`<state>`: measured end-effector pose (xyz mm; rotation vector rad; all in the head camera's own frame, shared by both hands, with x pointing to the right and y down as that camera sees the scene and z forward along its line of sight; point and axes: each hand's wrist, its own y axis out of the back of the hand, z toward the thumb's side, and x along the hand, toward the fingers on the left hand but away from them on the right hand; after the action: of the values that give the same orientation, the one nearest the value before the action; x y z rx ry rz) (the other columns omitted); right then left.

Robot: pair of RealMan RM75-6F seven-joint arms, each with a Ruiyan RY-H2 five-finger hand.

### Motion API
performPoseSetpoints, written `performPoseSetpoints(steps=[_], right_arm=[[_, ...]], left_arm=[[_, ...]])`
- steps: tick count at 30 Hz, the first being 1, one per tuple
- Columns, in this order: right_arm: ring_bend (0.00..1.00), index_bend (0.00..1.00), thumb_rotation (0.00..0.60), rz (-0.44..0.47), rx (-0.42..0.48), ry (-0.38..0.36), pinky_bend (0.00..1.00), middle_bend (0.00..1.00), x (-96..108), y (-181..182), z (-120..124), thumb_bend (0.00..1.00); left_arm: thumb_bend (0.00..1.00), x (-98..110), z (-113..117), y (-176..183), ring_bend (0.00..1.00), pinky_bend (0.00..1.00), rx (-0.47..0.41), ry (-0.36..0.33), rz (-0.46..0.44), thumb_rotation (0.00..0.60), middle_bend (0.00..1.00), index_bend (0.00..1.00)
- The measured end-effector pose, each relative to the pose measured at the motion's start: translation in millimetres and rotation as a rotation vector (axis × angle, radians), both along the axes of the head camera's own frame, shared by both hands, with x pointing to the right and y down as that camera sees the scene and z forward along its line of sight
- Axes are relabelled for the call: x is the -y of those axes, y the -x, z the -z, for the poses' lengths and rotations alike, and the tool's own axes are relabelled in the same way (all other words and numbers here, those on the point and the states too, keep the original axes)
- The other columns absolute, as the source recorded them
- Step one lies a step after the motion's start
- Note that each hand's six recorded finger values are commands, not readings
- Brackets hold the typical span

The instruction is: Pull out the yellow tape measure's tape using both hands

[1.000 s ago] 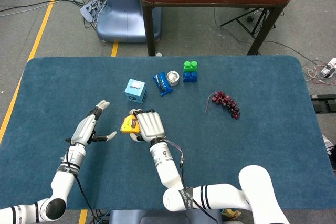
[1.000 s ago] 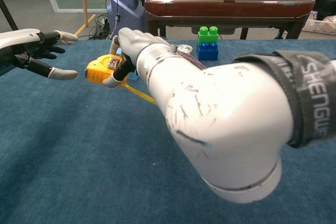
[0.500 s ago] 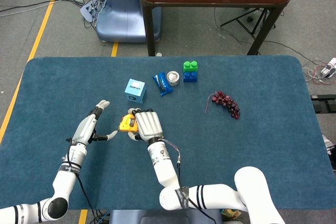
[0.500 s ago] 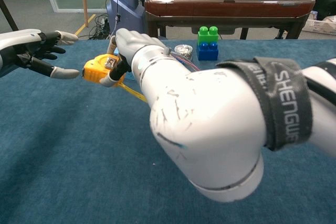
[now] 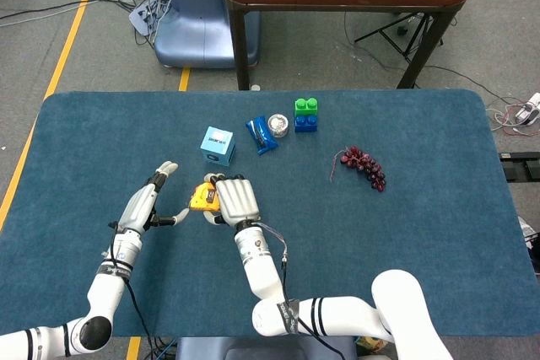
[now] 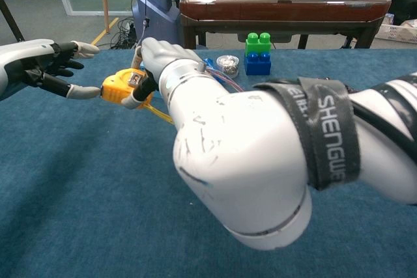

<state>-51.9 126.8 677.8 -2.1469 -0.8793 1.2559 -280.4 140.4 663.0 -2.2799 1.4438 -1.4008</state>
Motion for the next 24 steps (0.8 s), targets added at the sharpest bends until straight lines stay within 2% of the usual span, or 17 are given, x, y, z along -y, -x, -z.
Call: performPoseSetpoints(steps=[24], right_arm=[[0.38, 0.55, 0.6, 0.007, 0.029, 0.038, 0.25, 0.53, -5.1, 8.7, -3.5, 0.54]], left_arm=[[0.2, -0.8, -6.0, 0.8, 0.0, 0.0, 0.002, 0.013, 0.01, 0.6, 0.0, 0.0]])
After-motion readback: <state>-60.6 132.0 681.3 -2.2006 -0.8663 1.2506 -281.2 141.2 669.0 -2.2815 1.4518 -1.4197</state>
